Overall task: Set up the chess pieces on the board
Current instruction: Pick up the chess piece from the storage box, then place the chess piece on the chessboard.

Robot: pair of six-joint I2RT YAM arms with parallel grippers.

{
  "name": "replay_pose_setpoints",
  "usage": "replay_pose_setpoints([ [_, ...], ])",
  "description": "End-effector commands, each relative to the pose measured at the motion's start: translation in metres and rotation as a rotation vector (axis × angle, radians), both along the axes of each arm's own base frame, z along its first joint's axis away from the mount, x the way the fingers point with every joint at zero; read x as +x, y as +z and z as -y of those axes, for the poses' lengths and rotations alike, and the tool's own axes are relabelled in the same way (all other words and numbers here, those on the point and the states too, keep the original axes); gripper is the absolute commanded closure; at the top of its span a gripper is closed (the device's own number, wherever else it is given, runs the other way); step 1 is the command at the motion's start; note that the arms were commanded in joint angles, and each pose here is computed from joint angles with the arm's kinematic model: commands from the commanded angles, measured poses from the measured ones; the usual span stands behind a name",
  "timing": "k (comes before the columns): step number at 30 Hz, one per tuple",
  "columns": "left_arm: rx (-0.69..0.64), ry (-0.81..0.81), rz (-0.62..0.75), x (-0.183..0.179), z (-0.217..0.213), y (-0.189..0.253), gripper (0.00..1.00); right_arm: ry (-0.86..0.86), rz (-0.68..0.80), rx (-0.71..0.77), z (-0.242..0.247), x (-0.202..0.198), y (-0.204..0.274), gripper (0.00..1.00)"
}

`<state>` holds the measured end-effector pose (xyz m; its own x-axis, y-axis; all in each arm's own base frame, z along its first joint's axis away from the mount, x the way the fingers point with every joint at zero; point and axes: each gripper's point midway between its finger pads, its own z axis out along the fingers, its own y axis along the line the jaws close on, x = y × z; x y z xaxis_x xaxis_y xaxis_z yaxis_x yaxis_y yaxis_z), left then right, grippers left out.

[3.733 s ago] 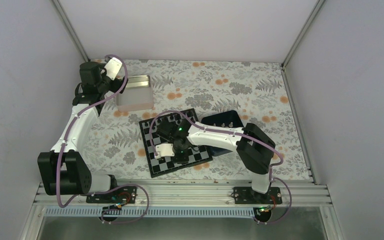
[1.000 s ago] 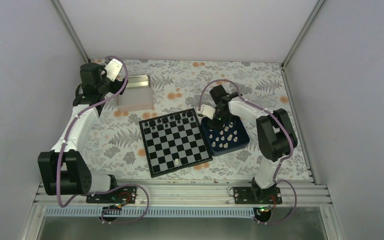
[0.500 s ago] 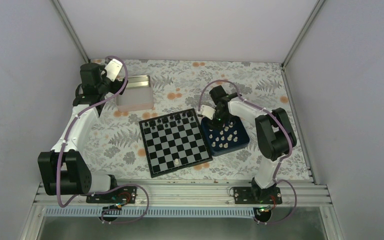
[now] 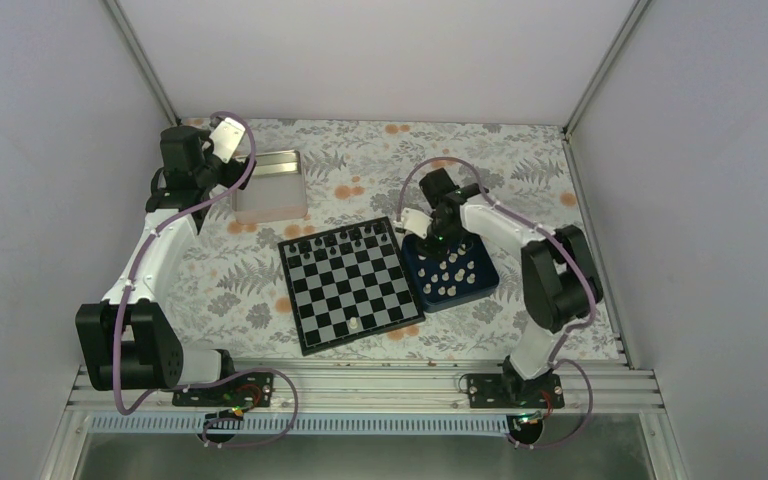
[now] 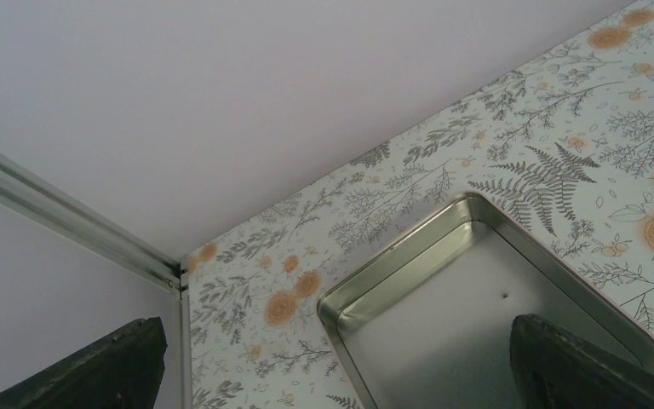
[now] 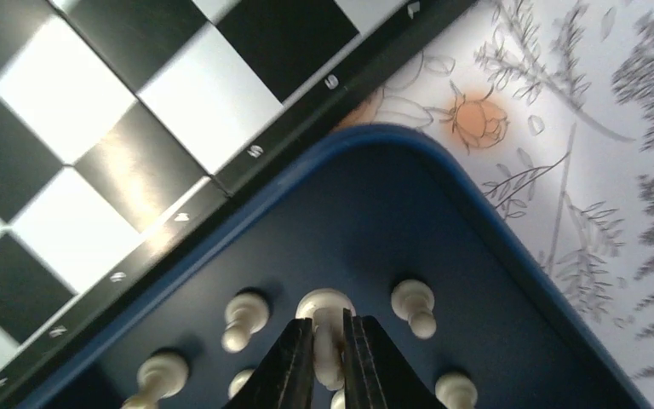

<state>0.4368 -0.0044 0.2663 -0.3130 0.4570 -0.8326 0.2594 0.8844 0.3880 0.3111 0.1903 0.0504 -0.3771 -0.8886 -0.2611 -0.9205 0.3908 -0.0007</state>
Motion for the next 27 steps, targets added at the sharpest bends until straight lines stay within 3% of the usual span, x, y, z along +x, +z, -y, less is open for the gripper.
replay_pose_setpoints([
  [1, 0.006, -0.013, 0.032, 0.001, 0.0, 0.007, 0.0, 0.023, 0.068, 0.026, -0.014, -0.009, 0.047, 0.89],
  [6, 0.005, -0.011, 0.034, 0.002, 0.0, 0.009, 0.0, 0.126, 0.085, 0.029, -0.043, -0.047, 0.068, 0.89],
  [13, 0.007, -0.005, 0.034, 0.001, -0.001, 0.008, 0.0, 0.29, 0.008, 0.012, -0.082, -0.108, 0.042, 0.89],
  [27, 0.005, -0.008, 0.03, 0.001, 0.0, 0.006, 0.0, 0.313, -0.056, -0.022, -0.075, -0.14, 0.004, 0.89],
])
